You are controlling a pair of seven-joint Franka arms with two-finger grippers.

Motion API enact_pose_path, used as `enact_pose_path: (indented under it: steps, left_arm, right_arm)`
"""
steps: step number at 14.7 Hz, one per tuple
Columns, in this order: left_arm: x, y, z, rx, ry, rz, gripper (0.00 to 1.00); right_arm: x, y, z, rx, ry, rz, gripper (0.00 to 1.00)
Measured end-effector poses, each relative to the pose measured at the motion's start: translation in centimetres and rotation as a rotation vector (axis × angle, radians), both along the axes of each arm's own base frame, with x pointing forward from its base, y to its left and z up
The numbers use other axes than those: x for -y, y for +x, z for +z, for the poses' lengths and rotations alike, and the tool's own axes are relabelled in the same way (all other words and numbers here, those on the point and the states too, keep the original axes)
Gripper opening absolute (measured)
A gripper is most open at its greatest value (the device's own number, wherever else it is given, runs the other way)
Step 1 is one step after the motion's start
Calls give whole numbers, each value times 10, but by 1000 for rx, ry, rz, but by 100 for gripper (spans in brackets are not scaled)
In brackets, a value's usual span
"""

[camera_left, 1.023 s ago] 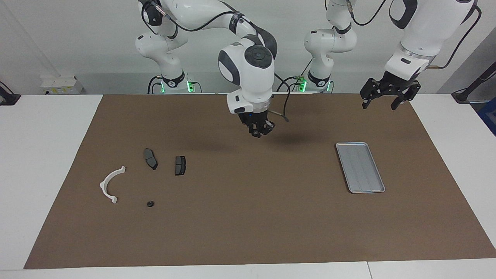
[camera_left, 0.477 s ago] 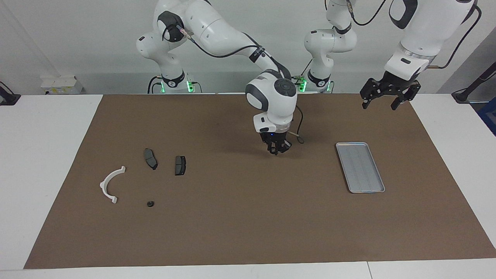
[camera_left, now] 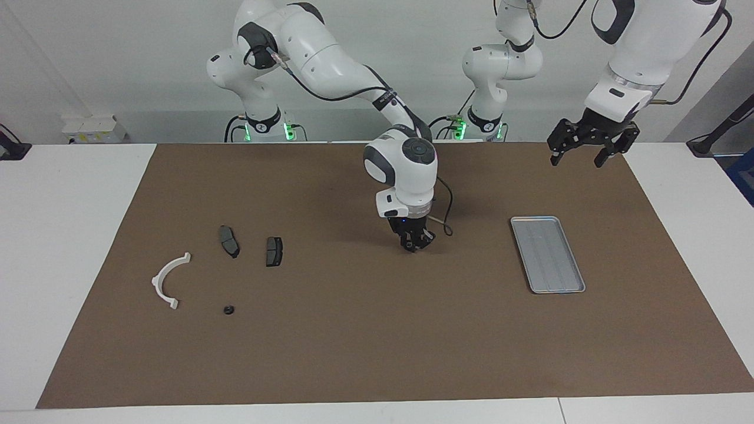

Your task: Pick bearing gear from pile to tray

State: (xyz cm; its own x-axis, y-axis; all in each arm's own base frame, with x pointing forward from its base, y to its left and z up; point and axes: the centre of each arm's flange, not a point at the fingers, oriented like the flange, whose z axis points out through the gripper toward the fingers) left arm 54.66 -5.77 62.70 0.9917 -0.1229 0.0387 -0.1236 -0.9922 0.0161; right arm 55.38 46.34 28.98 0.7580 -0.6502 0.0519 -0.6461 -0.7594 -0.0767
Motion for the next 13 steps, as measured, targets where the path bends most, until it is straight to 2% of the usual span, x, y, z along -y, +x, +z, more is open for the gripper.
enact_pose_path:
  steps: [5,8,9,11,12,13]
  left_arm:
    - [-2,-2,-1,-18,2,6,100]
    - [-8,-5,4,-13,1,16,100]
    - [-8,-6,6,-11,1,16,100]
    - [-8,-8,7,-11,1,27,100]
    - [-6,-8,7,-15,1,43,100]
    - [0,-10,4,-22,1,58,100]
  right_arm:
    - [8,5,0,0,-1,-10,35]
    - [24,16,14,-35,-39,-18,57]
    - [31,22,27,-47,-52,-17,72]
    - [62,42,61,-69,-74,9,92]
    - [85,54,80,-78,-80,48,100]
    - [111,65,99,-83,-80,101,100]
